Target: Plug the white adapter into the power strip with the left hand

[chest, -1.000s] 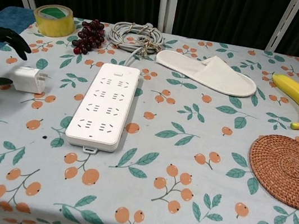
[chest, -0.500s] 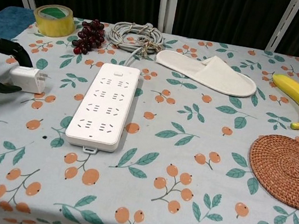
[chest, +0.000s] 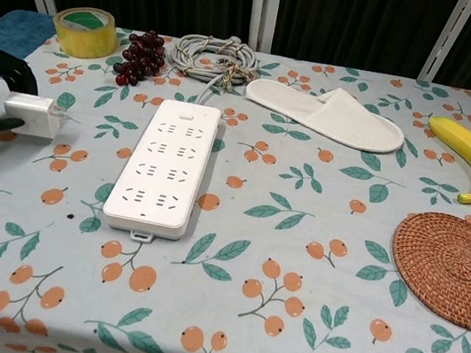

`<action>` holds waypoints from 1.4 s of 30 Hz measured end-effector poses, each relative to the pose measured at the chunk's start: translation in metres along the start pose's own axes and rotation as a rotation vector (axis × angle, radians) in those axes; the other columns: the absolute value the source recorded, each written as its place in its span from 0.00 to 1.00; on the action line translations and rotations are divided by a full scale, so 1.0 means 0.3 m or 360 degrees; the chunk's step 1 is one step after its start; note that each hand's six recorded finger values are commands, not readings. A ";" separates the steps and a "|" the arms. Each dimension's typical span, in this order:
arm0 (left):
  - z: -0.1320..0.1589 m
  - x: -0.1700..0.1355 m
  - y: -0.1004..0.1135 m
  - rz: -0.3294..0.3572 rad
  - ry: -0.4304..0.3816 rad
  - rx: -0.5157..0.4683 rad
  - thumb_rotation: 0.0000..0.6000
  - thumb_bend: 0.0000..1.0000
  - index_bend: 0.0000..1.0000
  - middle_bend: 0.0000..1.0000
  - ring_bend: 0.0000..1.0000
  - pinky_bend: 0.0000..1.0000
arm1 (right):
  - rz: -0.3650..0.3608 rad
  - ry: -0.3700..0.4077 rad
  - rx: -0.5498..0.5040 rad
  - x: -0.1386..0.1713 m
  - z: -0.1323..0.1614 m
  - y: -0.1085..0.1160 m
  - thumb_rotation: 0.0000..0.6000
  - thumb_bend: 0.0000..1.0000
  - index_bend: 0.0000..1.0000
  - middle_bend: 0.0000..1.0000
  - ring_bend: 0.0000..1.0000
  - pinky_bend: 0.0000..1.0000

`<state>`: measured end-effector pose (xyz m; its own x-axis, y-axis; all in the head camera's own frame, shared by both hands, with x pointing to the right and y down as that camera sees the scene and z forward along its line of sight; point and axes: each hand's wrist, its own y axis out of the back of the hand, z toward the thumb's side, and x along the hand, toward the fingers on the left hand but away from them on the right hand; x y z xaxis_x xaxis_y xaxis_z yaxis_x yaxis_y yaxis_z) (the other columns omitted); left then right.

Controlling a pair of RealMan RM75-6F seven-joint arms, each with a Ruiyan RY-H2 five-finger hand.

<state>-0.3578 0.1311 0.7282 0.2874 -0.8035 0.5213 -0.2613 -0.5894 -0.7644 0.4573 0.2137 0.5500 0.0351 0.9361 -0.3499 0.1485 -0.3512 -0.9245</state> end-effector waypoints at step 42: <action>0.219 -0.130 0.023 -0.0379 -0.0058 0.0868 1.00 0.41 0.27 0.29 0.26 0.08 | -0.0011 -0.0022 -0.0013 0.010 -0.016 -0.002 1.00 0.24 0.00 0.00 0.00 0.00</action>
<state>-0.3103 0.1638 0.6776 0.3137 -0.6457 0.6962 0.3223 -0.6173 -0.7177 0.4621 0.2170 0.5503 0.0205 0.9382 -0.3456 0.1567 -0.3444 -0.9257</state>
